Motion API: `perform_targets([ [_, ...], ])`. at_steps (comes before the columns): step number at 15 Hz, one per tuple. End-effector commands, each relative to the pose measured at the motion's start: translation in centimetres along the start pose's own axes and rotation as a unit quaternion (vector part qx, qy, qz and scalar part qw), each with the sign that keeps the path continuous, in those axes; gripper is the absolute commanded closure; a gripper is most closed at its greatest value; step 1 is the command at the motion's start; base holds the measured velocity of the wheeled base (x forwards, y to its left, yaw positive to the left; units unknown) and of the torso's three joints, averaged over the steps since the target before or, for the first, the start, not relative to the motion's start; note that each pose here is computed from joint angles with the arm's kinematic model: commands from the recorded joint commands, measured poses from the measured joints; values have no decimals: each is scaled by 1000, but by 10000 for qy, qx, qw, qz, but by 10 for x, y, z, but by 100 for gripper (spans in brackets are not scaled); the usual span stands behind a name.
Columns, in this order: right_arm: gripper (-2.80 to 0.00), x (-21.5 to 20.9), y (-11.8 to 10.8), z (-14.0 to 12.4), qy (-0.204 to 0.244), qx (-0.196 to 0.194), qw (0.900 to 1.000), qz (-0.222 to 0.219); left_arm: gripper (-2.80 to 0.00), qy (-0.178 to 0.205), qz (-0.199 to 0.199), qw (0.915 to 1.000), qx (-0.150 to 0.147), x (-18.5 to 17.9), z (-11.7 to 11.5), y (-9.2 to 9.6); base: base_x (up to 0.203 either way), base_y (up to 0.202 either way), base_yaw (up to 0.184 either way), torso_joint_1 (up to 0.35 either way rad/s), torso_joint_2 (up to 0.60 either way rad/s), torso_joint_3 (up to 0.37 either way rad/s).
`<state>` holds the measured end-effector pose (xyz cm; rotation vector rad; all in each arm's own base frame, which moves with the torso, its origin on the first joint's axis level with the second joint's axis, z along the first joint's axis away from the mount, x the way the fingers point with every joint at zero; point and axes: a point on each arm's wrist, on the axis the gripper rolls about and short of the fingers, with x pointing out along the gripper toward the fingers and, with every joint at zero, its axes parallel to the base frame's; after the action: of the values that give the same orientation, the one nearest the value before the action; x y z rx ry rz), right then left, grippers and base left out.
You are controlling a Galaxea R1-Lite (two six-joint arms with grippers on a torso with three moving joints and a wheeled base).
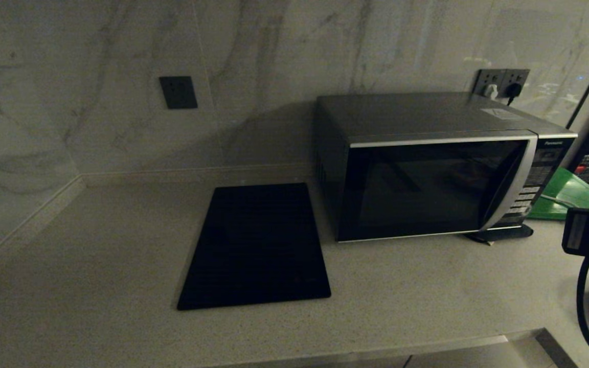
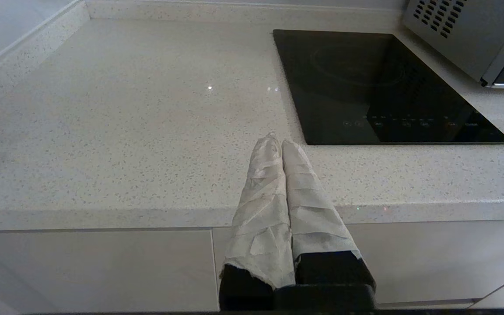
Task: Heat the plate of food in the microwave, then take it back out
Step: Open the microwave oven
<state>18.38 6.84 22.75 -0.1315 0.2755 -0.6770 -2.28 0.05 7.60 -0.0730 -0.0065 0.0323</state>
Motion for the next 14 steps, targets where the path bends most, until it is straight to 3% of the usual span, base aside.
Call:
perform_targets([
  [1, -280, -1, -2, -1, -10, 11, 10000, -29, 0, 3, 6, 10000, -3, 0, 0, 0, 0, 0, 0, 0, 0, 0],
  [5, -280, -2, -4, -2, 56, -102, 9999, 25, 0, 3, 6, 10000, -3, 0, 0, 0, 0, 0, 0, 0, 0, 0],
  [7, -280, -2, -6, -7, 198, -367, 9991, 3, 0, 3, 6, 10000, -3, 0, 0, 0, 0, 0, 0, 0, 0, 0],
  [10, -280, 10, 3, -11, 327, -482, 9982, -155, 0, 3, 6, 10000, -3, 0, 0, 0, 0, 0, 0, 0, 0, 0],
  [14, -280, 34, 48, -4, -171, 569, 9981, -174, 0, 3, 6, 10000, -3, 0, 0, 0, 0, 0, 0, 0, 0, 0],
])
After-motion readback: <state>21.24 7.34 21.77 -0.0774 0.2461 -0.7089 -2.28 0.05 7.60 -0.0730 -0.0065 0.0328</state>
